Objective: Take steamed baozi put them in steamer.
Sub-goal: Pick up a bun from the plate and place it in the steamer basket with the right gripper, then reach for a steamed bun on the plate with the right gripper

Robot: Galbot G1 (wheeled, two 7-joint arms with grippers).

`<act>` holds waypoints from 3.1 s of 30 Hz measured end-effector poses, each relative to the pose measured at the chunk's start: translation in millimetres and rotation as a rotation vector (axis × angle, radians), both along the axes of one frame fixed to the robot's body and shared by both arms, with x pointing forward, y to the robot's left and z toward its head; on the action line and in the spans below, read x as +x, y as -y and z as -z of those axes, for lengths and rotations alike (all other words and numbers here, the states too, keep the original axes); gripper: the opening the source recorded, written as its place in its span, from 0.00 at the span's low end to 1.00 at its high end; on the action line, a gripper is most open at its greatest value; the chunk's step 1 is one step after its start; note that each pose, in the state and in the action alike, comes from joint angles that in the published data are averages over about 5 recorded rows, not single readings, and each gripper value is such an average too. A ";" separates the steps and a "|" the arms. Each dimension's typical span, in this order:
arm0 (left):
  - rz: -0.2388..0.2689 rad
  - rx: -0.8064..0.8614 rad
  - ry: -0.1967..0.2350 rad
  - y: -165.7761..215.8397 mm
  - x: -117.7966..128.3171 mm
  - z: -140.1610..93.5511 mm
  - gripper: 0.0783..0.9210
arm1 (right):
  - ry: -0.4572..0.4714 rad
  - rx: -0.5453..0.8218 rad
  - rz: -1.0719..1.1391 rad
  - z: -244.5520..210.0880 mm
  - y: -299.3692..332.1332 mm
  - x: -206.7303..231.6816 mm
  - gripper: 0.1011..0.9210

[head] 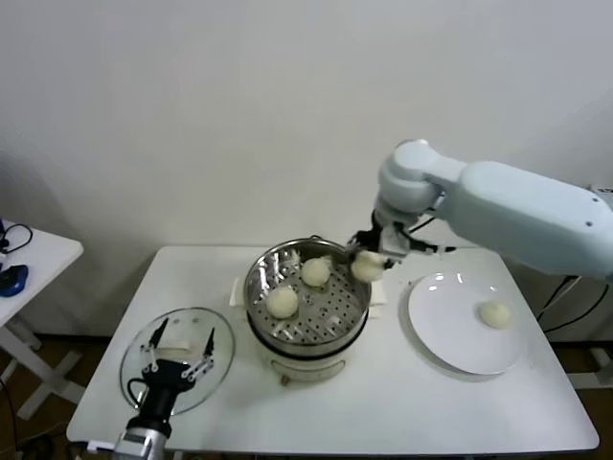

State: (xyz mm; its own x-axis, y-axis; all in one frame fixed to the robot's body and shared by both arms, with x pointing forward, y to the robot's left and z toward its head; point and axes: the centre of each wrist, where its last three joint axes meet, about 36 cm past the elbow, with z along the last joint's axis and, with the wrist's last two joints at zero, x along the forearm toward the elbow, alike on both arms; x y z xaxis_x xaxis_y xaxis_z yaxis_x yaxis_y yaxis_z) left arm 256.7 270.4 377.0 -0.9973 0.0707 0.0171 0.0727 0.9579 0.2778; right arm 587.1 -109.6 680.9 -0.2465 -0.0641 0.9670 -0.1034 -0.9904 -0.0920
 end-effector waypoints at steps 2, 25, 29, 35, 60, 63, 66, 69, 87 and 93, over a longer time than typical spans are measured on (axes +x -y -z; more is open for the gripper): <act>-0.001 0.000 -0.001 0.0 -0.5 -0.5 0.88 | -0.007 -0.011 -0.040 7.6 -13.7 -5.5 0.72; -0.002 0.001 -0.031 -1.5 -4.0 6.2 0.88 | -0.092 -0.100 -0.272 70.1 -95.1 -16.0 0.72; -0.003 0.001 -0.033 -1.7 -3.3 6.9 0.88 | -0.104 -0.100 -0.288 75.8 -101.2 -16.4 0.72; -0.003 0.000 -0.035 -1.5 -1.3 7.5 0.88 | -0.118 -0.099 -0.301 82.9 -104.1 -17.7 0.72; -0.003 -0.002 -0.034 0.5 1.5 8.1 0.88 | -0.144 -0.089 -0.326 92.8 -109.8 -19.3 0.88; -0.002 -0.002 -0.035 1.0 1.7 8.2 0.88 | -0.138 -0.090 -0.323 88.9 -107.4 -17.3 0.88; -0.001 -0.001 -0.034 1.6 1.8 7.9 0.88 | -0.129 -0.092 -0.319 82.9 -104.6 -14.5 0.88; -0.001 -0.001 -0.033 1.7 2.2 7.4 0.88 | -0.119 -0.093 -0.312 75.7 -101.4 -11.2 0.88; 0.002 0.008 -0.022 0.6 4.4 3.5 0.88 | -0.082 0.076 0.017 5.1 -32.8 36.8 0.88; 0.011 0.006 -0.013 2.6 4.6 0.0 0.88 | -0.126 0.168 0.297 -8.8 32.8 59.8 0.88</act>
